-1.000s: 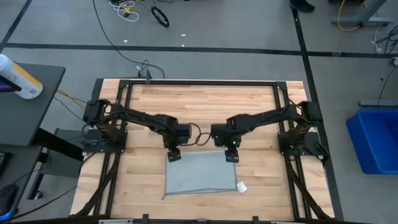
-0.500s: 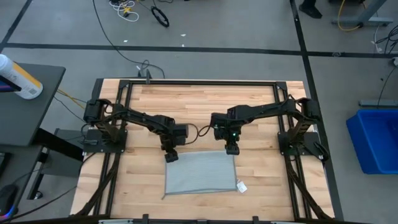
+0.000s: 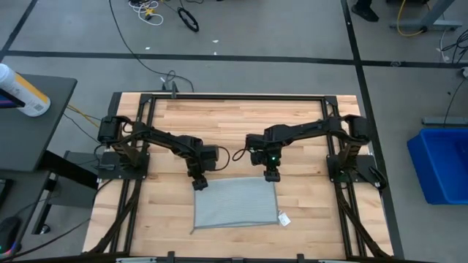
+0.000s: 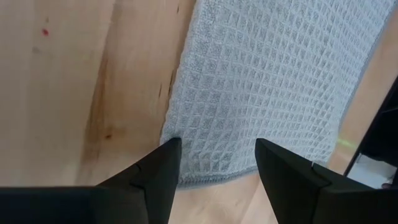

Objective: Fold microfiber towels
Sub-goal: Fold the gray microfiber towel

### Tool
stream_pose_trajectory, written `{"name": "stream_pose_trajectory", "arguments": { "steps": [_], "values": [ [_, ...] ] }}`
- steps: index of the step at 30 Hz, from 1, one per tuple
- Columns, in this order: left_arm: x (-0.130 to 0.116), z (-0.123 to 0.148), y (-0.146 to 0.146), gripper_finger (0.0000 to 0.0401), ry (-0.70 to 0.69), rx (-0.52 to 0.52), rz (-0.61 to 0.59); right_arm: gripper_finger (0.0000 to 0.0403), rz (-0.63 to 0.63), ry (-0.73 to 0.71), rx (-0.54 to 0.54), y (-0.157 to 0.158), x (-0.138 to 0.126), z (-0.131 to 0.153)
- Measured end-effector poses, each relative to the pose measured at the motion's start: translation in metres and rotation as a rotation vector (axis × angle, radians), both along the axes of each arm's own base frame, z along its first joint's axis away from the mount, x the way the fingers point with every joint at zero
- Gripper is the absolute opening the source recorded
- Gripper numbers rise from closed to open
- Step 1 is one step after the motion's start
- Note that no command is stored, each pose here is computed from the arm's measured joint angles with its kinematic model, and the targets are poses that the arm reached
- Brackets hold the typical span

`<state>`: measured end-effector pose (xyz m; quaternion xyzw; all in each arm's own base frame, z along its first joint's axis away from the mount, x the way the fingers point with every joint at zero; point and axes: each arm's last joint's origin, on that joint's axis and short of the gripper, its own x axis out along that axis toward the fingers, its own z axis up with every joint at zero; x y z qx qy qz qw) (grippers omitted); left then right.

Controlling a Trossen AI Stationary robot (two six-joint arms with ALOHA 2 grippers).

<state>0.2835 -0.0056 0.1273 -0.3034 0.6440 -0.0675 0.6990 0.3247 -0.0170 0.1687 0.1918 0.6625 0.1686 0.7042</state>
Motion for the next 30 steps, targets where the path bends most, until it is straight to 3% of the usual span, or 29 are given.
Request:
{"name": "stream_pose_trajectory", "arguments": {
  "steps": [6,14,19,30],
  "values": [
    [0.000,0.000,0.002,0.0220,-0.005,0.009,0.002,0.0208,0.025,0.028,0.009,0.000,0.003,-0.015],
    [0.001,0.001,0.005,0.0220,-0.001,0.006,0.018,0.0222,0.035,0.032,-0.014,-0.003,0.003,-0.018],
    [0.007,0.020,0.009,0.0220,-0.057,0.096,0.028,0.0210,0.019,0.033,-0.013,-0.009,0.003,-0.018],
    [0.002,0.021,0.026,0.0220,-0.061,0.033,-0.003,0.0219,0.016,0.032,0.018,-0.010,0.002,-0.018]
  ]
}}
